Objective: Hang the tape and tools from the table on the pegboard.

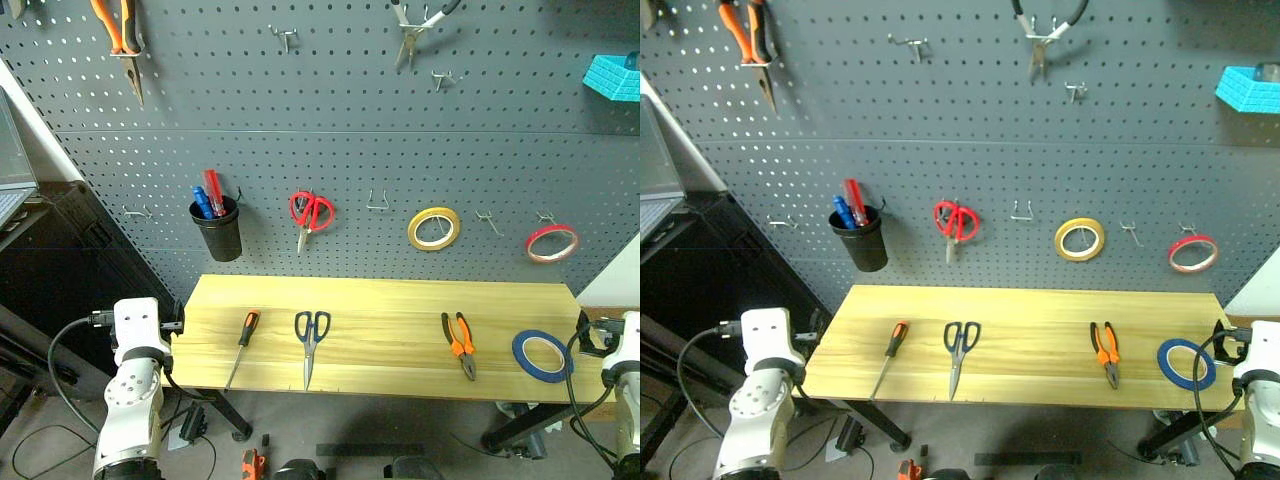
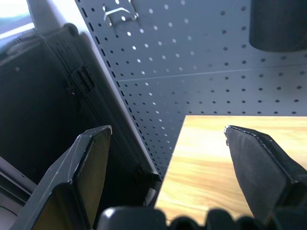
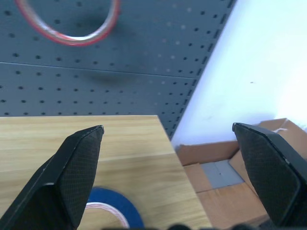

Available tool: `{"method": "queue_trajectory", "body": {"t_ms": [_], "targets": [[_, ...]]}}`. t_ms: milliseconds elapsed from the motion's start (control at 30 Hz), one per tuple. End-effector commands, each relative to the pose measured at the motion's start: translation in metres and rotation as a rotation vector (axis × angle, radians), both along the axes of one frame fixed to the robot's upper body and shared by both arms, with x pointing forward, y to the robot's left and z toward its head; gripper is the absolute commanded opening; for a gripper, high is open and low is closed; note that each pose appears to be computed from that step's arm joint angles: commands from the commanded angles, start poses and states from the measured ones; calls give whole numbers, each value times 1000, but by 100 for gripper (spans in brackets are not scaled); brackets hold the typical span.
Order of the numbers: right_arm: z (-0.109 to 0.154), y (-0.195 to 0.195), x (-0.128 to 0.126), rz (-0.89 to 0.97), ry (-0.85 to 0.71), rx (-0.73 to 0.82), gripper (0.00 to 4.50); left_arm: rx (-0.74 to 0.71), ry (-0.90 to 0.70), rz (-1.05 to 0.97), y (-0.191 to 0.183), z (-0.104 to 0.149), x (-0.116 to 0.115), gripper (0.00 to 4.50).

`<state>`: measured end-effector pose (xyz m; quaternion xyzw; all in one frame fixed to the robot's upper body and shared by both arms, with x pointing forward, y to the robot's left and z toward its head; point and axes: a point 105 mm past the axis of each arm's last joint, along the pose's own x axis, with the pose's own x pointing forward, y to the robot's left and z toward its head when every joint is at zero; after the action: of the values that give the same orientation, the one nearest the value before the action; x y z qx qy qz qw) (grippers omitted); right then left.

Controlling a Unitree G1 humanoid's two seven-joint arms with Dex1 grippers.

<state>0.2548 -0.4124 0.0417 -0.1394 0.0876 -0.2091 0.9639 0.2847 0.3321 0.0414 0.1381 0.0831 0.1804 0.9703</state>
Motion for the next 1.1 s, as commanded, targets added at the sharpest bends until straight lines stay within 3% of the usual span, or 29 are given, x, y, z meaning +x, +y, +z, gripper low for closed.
{"method": "queue_trajectory", "body": {"t_ms": [33,1100], "targets": [[23,-11,3,-17,-77,-32,450,63,-55,9,7,18,3,406],[16,-11,-13,36,-52,52,450,80,-47,-156,-16,23,20,406]]}}
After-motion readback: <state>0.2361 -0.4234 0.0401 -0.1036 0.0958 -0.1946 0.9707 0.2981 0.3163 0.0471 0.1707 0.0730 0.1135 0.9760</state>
